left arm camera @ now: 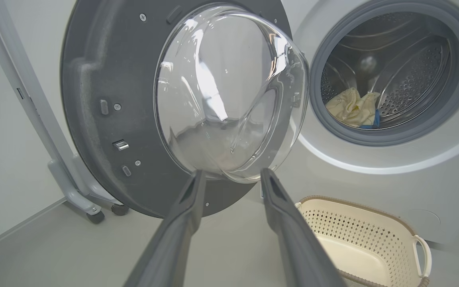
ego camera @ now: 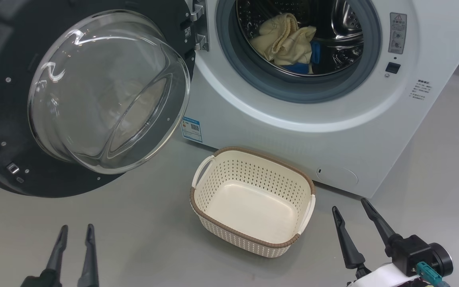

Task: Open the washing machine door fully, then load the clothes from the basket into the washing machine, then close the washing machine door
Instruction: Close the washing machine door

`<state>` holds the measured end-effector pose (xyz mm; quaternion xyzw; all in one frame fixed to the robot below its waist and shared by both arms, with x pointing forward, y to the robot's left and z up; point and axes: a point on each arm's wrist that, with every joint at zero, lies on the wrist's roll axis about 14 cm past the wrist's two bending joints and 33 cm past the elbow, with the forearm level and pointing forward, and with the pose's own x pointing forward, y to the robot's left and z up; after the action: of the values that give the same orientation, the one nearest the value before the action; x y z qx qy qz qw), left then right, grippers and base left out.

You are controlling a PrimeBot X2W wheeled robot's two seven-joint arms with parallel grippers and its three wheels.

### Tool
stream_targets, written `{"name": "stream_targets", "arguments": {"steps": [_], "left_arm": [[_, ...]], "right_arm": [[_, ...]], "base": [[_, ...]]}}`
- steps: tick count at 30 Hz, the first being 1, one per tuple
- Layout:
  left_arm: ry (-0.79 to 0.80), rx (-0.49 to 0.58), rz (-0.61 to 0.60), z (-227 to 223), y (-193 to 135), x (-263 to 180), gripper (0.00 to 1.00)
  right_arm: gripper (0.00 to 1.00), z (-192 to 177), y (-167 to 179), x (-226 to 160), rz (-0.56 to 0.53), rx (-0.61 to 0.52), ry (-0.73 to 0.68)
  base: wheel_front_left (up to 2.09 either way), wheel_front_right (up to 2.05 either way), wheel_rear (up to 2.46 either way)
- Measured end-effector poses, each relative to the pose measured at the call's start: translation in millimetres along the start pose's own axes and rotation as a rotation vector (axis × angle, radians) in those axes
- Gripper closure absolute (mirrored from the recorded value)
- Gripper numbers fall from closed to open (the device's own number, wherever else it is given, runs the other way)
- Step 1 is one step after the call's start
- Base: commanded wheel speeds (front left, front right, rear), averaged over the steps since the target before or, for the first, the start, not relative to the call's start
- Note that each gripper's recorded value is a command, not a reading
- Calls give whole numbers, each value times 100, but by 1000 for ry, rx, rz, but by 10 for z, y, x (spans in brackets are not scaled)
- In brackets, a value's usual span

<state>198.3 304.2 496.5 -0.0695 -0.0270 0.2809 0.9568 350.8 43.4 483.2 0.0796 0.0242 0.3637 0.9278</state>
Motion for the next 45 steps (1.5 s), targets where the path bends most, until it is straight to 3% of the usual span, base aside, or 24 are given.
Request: {"name": "stream_targets", "arguments": {"steps": [8, 10, 14, 21, 26, 29, 30, 39, 45], "left_arm": [[-4, -11, -13, 12, -30, 2, 100], [-15, -55, -17, 43, -48, 7, 100], [-63, -253, -68, 192, -200, 24, 100], [-205, -744, -118, 635, -246, 62, 100], [-258, -1003, -160, 876, -326, 79, 100], [-329, -1121, -127, 1035, -115, 115, 100], [-410, -1178, -101, 1202, 101, 151, 100], [-611, -1194, -6, 1555, 725, 222, 100], [-626, -1135, 53, 1658, 1162, 382, 100]], "right_arm": [[0, -10, -3, -1, -1, 0, 3], [0, -13, -4, 1, -1, 0, 4], [0, -3, -3, 20, 1, 0, 0], [0, 15, 3, 60, 8, 0, -7], [0, -3, 9, 67, 11, 4, 0], [0, -22, 2, 78, 11, 9, 7], [0, -21, -4, 90, 12, 12, 5], [0, -47, -82, 174, 19, 5, 13], [0, -73, -136, 243, 23, 5, 17]], "base": [[0, 0, 0], [0, 0, 0], [0, 0, 0], [0, 0, 0], [0, 0, 0], [0, 0, 0], [0, 0, 0], [0, 0, 0], [0, 0, 0]]}}
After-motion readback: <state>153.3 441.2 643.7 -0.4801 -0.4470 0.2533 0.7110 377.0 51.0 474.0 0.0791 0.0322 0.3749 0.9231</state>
